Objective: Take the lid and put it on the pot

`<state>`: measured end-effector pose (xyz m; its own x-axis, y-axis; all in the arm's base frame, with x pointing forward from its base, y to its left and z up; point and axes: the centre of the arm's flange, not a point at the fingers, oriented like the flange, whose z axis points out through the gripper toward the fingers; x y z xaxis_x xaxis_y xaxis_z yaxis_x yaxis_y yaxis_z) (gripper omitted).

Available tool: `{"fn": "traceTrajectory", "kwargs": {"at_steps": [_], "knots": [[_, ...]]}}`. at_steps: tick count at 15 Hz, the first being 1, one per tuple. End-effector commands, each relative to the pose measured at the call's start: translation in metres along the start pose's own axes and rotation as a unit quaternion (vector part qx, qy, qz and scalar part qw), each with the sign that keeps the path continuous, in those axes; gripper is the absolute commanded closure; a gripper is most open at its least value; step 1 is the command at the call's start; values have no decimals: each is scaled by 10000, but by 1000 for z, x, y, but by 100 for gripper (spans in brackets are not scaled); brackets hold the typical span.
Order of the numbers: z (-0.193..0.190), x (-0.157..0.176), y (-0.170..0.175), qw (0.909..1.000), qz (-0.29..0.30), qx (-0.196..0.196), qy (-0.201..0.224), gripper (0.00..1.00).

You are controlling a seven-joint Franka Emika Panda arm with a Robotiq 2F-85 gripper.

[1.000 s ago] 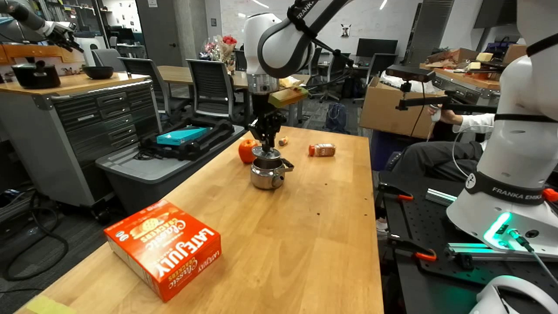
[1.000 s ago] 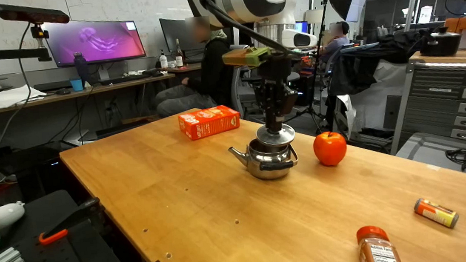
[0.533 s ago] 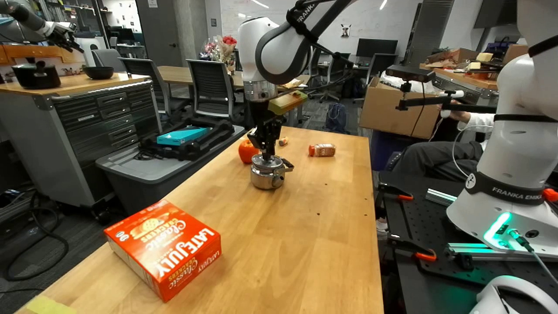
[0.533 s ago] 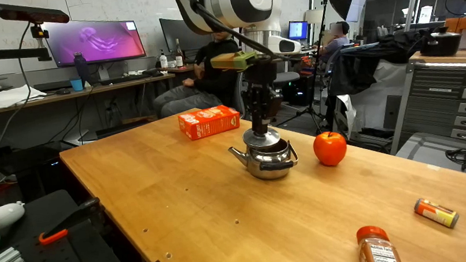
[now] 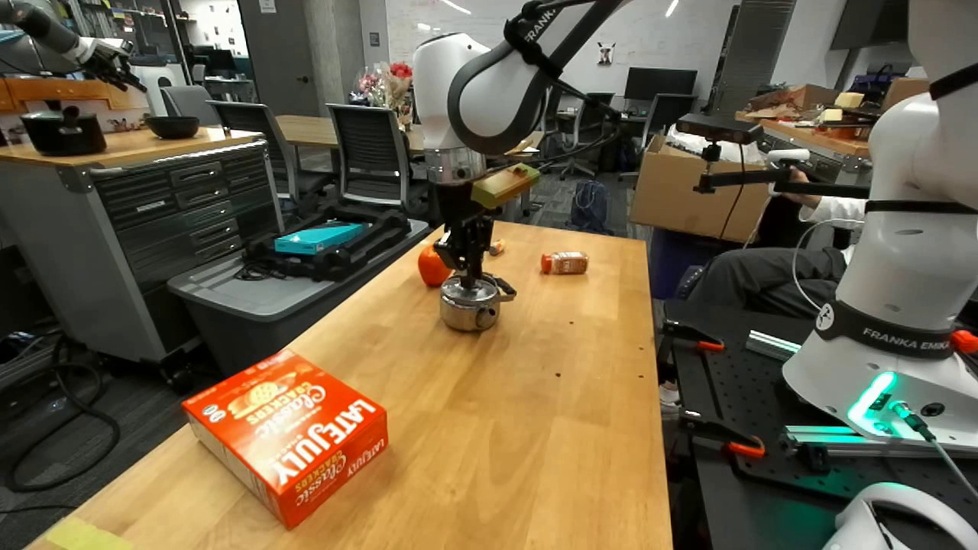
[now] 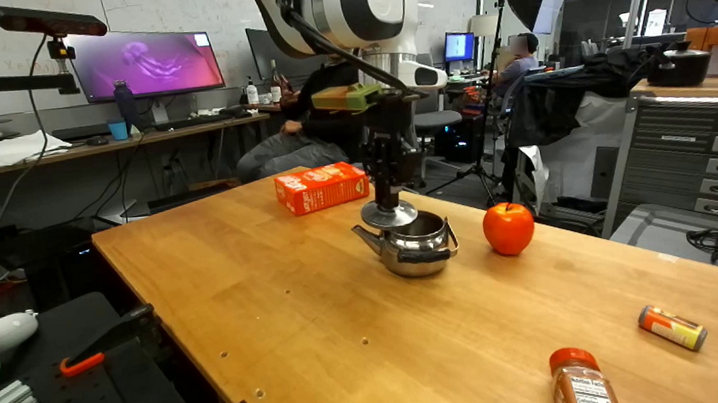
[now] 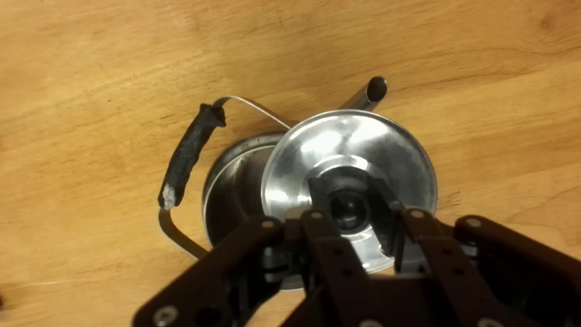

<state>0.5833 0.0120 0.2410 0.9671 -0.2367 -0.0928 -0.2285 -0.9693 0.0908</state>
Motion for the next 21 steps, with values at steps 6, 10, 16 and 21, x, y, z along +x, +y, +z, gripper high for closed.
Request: {"fn": "traceTrajectory", "kwargs": {"at_steps": [6,10,16,21], "knots": [[-36,-7,14,9994,138,104,291,93],[-38,0,28,9990,259,88,340,93],[-24,11,48,9989,415,-33,200,93],[-24,13,50,9989,427,-50,199,93]]}}
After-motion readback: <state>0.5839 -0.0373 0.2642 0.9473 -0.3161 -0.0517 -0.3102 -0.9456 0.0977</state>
